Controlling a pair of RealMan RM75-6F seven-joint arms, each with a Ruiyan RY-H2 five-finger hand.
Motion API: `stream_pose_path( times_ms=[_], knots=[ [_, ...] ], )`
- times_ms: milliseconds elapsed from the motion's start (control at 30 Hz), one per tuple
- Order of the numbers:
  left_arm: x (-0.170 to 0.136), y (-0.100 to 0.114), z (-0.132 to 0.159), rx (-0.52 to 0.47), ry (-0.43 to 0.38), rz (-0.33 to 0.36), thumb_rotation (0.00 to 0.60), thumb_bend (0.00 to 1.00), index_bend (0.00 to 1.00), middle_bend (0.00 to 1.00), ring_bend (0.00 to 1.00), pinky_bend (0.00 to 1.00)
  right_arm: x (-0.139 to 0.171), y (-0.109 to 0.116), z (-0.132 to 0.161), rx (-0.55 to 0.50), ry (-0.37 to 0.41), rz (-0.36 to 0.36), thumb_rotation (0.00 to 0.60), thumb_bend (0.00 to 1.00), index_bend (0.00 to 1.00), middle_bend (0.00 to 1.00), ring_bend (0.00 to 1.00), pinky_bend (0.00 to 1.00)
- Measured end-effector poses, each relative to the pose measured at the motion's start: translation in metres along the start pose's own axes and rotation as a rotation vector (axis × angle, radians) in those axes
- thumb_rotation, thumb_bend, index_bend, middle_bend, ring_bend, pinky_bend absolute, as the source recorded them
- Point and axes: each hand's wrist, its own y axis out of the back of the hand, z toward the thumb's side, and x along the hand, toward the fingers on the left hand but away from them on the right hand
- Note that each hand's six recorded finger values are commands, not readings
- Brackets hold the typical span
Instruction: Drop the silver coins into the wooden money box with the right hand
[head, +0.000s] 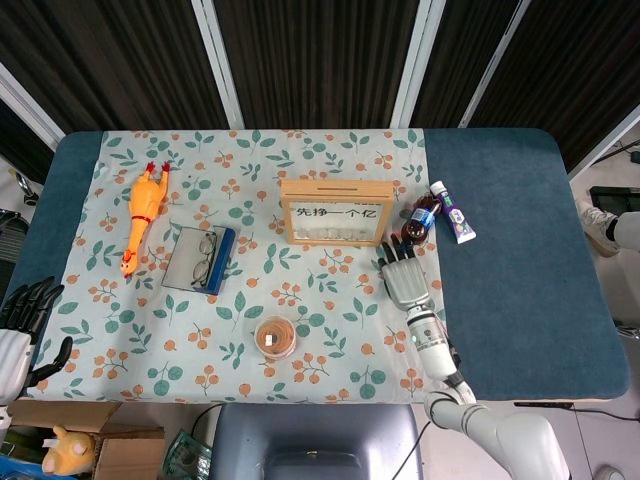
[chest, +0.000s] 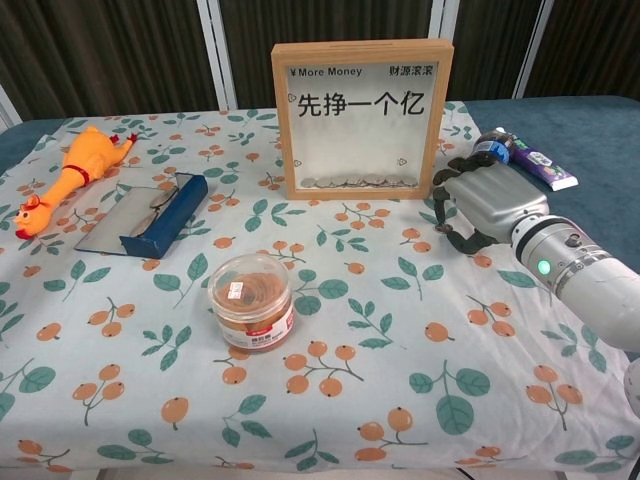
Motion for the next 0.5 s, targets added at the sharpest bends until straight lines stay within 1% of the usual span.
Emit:
stream_pose_path(
  times_ms=[500],
  knots=[
    [-0.0002,0.0008,0.0006,-0.003,-0.001,0.002,0.600,0.45,0.00,0.00,0.00,0.00,0.0031,0.0025,0.0013,0.004,0.021,-0.006,0.600,0.40,0.56,0.26,0.06,0.14]
  ],
)
